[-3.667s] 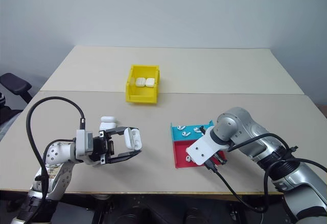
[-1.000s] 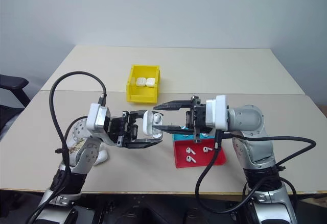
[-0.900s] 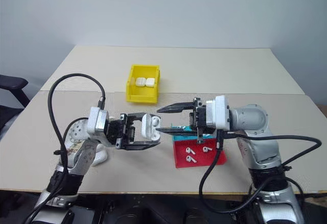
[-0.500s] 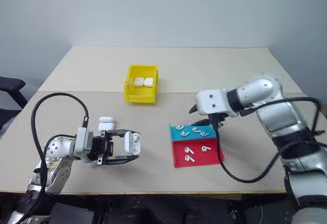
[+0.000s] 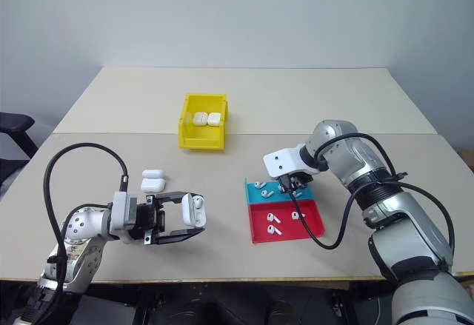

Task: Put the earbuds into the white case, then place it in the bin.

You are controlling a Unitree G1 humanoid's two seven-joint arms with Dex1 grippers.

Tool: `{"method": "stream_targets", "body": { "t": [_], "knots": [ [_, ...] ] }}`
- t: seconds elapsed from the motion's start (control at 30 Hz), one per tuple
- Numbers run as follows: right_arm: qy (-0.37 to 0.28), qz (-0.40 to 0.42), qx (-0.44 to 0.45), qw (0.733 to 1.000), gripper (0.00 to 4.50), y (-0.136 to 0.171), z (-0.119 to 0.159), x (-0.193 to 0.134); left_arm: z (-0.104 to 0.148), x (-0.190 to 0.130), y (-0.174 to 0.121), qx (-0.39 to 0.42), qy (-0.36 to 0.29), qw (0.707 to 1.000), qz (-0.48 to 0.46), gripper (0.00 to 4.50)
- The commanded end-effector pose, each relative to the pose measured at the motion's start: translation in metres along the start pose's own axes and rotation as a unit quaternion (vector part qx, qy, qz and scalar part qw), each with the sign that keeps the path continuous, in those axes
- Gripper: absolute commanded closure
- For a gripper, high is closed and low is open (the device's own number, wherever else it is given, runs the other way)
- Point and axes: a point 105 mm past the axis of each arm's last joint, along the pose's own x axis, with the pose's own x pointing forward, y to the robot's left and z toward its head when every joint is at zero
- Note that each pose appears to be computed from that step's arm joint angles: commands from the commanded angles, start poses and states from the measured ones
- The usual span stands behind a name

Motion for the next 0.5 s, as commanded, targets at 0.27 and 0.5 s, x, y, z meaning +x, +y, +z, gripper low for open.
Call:
{"method": "stream_targets", "body": {
  "t": [0.27, 0.5],
  "knots": [
    [0.042, -0.015, -0.003, 0.999, 2.23, -0.0095, -0.0043, -0.0003, 0.0073, 0.0105, 0.0017, 0.024, -0.016, 1.000, -0.006, 1.71],
    [0.046, -0.005, 0.000, 0.999, 2.23, -0.0070, -0.0059, 0.0028, 0.0064, 0.0111, 0.0027, 0.027, -0.013, 1.000, -0.009, 1.71]
  ]
}}
